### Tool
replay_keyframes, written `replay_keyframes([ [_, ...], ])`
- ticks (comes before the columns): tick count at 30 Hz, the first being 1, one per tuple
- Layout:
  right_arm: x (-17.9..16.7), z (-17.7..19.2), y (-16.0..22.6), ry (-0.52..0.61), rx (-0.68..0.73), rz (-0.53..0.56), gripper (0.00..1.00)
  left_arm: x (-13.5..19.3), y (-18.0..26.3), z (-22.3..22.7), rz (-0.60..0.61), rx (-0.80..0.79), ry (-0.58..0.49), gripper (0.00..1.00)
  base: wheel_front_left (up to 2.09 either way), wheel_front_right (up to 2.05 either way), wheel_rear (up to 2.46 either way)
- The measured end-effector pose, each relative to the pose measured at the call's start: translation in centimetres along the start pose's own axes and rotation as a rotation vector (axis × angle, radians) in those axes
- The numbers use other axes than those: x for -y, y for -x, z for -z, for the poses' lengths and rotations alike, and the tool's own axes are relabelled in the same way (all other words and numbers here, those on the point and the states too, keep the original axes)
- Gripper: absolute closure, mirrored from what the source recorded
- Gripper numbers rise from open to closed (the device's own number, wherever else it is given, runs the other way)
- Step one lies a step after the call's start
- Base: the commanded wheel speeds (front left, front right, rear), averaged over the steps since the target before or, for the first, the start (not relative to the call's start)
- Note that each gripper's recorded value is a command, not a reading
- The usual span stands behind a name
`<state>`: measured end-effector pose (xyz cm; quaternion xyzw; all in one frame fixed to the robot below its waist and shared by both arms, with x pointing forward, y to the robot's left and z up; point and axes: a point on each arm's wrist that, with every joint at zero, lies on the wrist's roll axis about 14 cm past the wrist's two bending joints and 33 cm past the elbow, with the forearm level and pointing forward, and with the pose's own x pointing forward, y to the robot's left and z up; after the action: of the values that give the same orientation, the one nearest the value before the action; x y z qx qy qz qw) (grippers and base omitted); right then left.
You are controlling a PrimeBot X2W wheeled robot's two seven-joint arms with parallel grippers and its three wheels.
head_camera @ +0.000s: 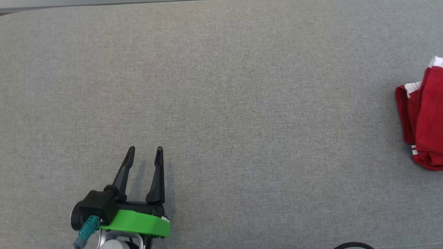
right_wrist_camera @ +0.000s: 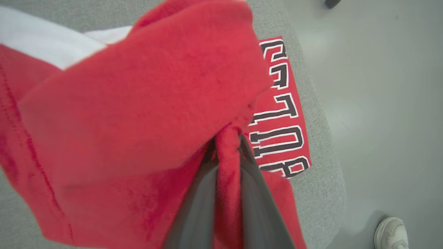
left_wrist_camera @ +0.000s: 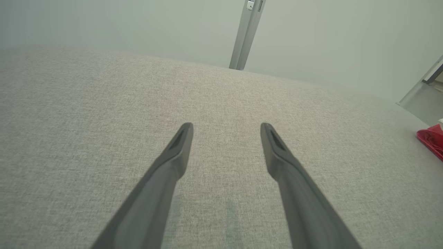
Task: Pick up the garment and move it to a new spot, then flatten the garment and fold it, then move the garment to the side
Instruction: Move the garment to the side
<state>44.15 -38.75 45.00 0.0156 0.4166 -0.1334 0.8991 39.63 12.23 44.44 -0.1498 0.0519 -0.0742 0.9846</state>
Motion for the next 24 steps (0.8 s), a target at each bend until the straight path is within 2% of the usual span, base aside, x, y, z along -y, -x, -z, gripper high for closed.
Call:
replay_keyframes([
  [6, 0.4, 0.6, -2.0, 0.09, 0.032, 0.08, 1.0, -0.8, -0.2, 0.2, -0.025, -0.006, 0.005, 0.0, 0.0, 0.0, 0.0],
  [7, 0.6, 0.7, -2.3, 0.102, 0.042, 0.095, 0.6, -0.9, -0.3, 0.2, -0.027, -0.006, 0.006, 0.0, 0.0, 0.0, 0.0],
  [8, 0.8, 0.6, -2.5, 0.118, 0.058, 0.108, 0.0, -1.0, -0.3, 0.3, -0.03, -0.007, 0.007, 0.0, 0.0, 0.0, 0.0],
  [15, 1.2, 1.9, -3.6, 0.2, 0.105, 0.155, 0.0, -1.3, -0.4, 0.3, -0.043, -0.008, 0.008, 0.0, 0.0, 0.0, 0.0],
  [19, 1.0, -0.2, -2.7, 0.212, 0.26, 0.161, 0.0, -1.1, -0.2, 0.1, -0.045, -0.002, 0.015, 0.0, 0.0, 0.0, 0.0],
  [24, -1.8, -1.9, -0.7, 0.244, 0.435, 0.107, 0.0, -0.9, 0.4, -0.4, -0.046, 0.011, 0.023, 0.0, 0.0, 0.0, 0.0],
])
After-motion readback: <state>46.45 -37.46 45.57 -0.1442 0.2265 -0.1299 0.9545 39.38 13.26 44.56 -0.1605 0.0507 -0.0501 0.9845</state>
